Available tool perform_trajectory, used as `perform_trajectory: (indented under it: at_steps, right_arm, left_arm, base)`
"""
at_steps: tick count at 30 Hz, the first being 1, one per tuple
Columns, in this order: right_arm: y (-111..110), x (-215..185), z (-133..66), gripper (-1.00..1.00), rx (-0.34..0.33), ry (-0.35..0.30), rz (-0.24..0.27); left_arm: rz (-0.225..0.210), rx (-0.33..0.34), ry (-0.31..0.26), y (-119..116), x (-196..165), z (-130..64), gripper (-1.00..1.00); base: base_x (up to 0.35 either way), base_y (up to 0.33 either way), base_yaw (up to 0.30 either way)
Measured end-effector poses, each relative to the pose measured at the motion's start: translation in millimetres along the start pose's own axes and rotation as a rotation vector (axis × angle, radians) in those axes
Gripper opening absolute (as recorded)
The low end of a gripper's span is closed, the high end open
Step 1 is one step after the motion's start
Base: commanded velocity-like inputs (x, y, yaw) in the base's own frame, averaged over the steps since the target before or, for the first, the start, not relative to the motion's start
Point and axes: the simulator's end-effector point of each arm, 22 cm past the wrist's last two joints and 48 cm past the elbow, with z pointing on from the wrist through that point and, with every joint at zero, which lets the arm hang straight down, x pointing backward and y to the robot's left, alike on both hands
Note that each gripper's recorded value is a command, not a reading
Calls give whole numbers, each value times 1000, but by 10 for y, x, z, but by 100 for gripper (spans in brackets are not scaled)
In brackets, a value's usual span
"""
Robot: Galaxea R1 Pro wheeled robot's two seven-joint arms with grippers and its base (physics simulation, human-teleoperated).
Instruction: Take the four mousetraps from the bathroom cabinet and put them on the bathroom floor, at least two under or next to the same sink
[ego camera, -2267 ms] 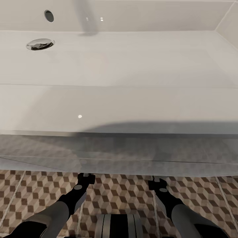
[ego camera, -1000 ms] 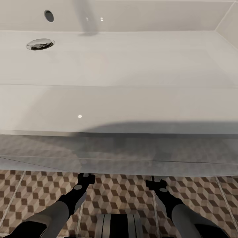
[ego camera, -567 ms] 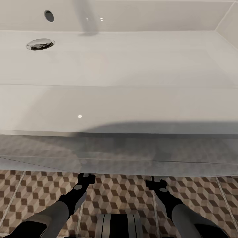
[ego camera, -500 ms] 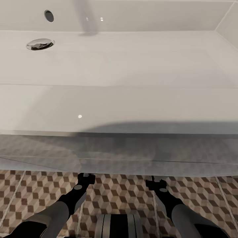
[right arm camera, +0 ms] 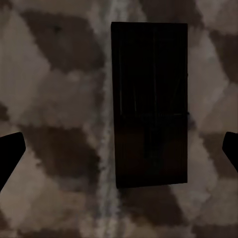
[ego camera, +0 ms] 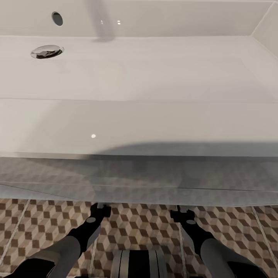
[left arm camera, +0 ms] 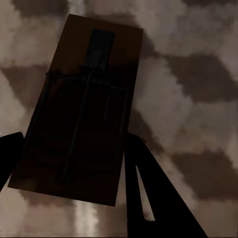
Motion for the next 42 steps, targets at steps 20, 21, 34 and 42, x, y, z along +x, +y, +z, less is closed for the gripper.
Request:
perform_trajectory:
  at_steps: [20, 21, 34, 42]
  right_arm:
    - [0, 0, 0, 100, 0, 0, 0]
    - [0, 0, 0, 100, 0, 0, 0]
    - [-5, 0, 0, 100, 1, 0, 0]
    - [-9, -1, 1, 100, 1, -1, 0]
  left_arm:
    - [9, 3, 66, -5, 171, -9, -100]
    - [9, 3, 66, -4, 170, -9, -100]
    - [7, 0, 65, 7, 168, -8, -100]
    - [5, 0, 64, 10, 168, -8, -100]
  base:
    - [0, 0, 0]
    - [0, 0, 0]
    - [0, 0, 0]
    - [0, 0, 0]
